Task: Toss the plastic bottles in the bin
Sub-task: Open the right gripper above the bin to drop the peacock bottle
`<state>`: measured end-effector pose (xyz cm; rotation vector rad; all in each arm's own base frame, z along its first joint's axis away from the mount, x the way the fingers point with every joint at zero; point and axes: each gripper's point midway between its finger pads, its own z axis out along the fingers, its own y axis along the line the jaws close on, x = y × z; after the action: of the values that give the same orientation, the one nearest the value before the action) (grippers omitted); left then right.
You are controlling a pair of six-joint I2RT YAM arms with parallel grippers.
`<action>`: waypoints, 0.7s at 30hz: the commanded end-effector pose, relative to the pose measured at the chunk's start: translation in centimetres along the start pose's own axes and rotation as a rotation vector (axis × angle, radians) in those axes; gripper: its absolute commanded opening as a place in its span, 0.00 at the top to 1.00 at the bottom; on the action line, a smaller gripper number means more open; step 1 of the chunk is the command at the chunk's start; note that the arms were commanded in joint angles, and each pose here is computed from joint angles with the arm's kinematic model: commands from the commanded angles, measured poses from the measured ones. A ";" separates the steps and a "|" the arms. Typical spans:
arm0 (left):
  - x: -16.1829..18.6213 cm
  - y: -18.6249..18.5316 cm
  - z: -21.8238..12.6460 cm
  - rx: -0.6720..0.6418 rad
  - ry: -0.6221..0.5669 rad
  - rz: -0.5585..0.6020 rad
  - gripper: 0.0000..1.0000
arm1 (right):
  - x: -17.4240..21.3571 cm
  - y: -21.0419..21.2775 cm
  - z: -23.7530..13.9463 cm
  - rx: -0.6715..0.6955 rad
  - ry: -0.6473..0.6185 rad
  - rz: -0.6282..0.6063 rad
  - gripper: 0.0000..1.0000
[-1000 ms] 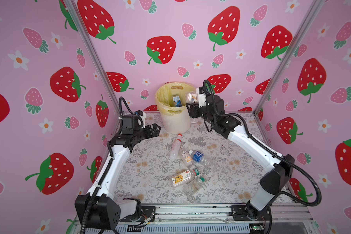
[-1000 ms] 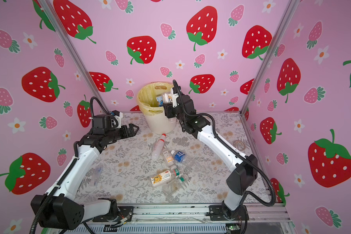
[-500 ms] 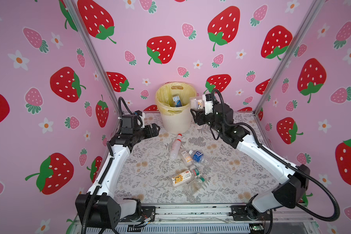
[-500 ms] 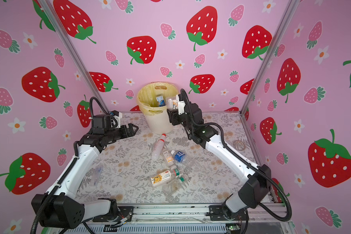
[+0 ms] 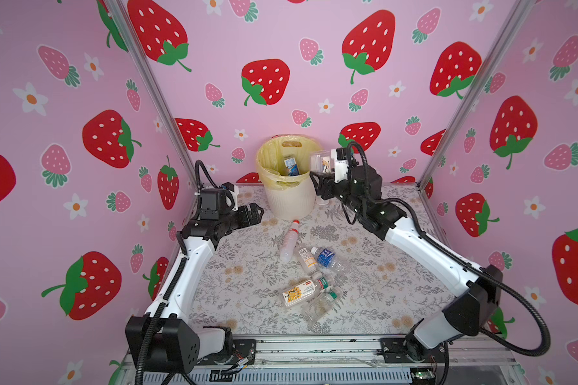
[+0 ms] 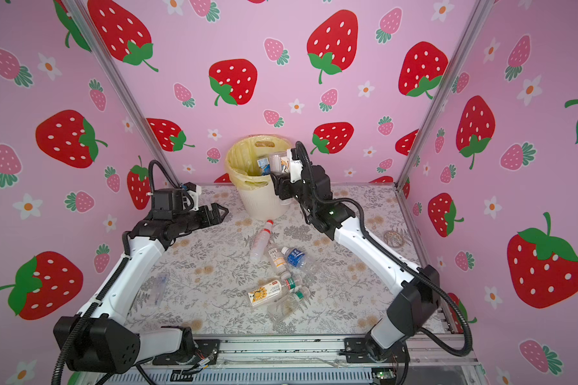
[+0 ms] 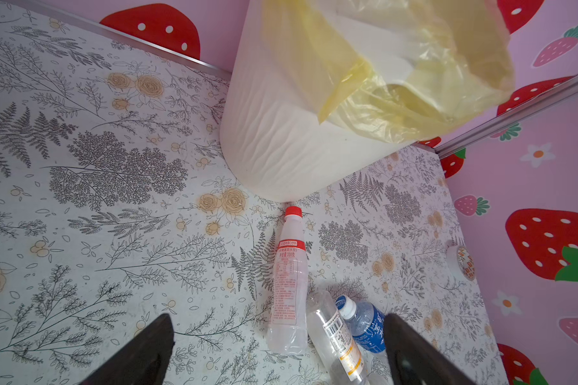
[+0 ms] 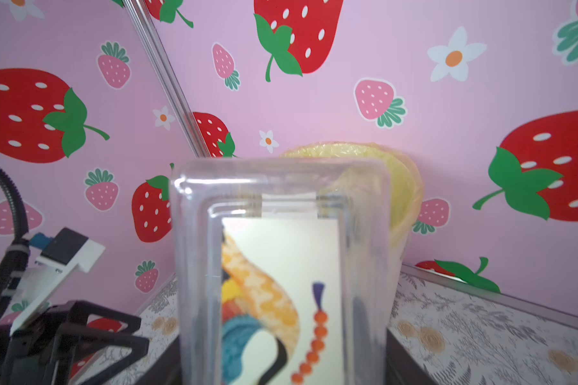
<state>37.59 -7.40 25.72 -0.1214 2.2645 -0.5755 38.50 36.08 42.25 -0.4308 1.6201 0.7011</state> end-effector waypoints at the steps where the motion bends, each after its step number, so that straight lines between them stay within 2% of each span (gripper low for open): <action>1: -0.3 0.0 -0.5 0.007 -0.008 -0.006 0.01 | -4.2 1.2 3.1 -0.035 -0.107 -0.075 0.37; 3: -0.4 0.1 -0.5 0.006 -0.014 -0.012 0.01 | -4.6 1.5 6.6 -0.036 -0.127 -0.123 0.33; 5: -0.5 0.3 -0.6 0.004 -0.022 -0.017 0.01 | -5.2 1.1 9.5 -0.003 -0.139 -0.147 0.14; 6: -0.5 0.4 -0.6 0.003 -0.024 -0.018 0.01 | -4.4 0.4 11.4 0.020 -0.121 -0.141 0.00; 8: -0.6 0.6 -0.7 0.000 -0.028 -0.023 0.01 | -5.0 0.3 12.8 -0.005 -0.140 -0.112 0.01; 11: -0.6 0.6 -0.9 -0.004 -0.036 -0.023 0.01 | -5.5 0.6 12.6 -0.029 -0.161 -0.077 0.01; 16: -0.7 0.1 -0.8 0.031 -0.030 -0.036 0.01 | -7.2 0.0 8.2 0.008 -0.234 -0.061 0.01; 21: -0.9 0.0 -1.1 0.036 -0.037 -0.035 0.01 | -7.6 0.1 6.5 0.012 -0.190 -0.084 0.01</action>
<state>37.66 -6.74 26.12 -0.1620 2.2489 -0.6073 46.70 41.75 42.99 -0.4503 1.5556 0.6255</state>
